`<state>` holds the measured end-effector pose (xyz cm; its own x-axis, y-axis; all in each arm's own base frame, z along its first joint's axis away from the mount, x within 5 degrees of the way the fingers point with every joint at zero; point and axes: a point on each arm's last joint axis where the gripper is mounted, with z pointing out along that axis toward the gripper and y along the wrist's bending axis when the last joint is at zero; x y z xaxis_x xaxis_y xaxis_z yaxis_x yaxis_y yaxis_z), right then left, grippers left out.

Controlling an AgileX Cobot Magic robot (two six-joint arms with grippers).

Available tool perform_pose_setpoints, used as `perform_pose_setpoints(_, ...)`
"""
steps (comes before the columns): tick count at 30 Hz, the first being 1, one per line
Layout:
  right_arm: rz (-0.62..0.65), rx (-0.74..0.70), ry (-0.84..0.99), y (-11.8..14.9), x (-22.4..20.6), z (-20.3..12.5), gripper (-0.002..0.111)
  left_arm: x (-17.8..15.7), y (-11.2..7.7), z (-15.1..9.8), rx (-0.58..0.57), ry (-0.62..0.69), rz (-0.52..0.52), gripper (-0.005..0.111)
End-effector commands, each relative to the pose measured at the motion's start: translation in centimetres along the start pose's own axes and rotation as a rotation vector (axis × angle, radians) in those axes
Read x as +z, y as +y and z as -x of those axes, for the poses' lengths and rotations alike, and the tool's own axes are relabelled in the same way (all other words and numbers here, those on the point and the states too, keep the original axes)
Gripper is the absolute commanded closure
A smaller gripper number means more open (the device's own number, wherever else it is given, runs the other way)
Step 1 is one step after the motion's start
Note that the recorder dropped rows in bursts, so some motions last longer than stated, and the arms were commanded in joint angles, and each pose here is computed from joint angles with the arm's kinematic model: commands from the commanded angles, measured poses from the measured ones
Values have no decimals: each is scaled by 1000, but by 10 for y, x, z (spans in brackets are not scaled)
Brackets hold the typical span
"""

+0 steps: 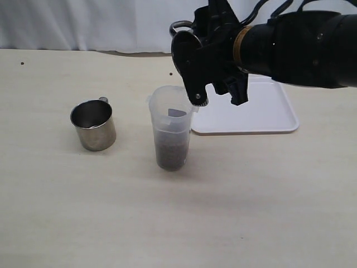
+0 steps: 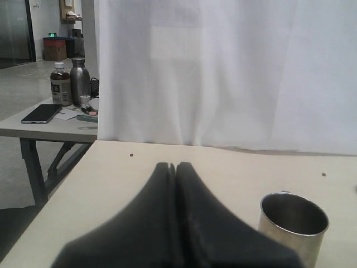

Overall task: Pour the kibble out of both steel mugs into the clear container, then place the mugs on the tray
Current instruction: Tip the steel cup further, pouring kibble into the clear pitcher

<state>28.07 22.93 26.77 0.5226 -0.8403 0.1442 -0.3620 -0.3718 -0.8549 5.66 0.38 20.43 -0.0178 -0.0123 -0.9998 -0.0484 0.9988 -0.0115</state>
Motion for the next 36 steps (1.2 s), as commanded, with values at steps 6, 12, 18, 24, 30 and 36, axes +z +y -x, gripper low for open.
perform_pose_setpoints(6, -40, -64, -33, -6, -2, 3, 103, 0, -1, 0, -4, -13, -11, 107)
perform_pose_setpoints(12, -44, -73, -37, -7, -2, 4, 103, 0, -1, 0, -4, -13, -11, 107)
perform_pose_setpoints(18, -54, -118, -32, -8, -2, 3, 103, 0, -1, 0, -4, -13, -11, 107)
perform_pose_setpoints(24, -65, -121, -64, -8, -2, 6, 103, 0, -1, 0, -4, -13, -11, 107)
perform_pose_setpoints(30, -68, -123, -73, -9, -2, 7, 103, 0, -1, 0, -7, -11, -10, 107)
perform_pose_setpoints(36, -76, -165, -69, -9, -2, 7, 103, 0, -1, 0, -5, -9, -10, 107)
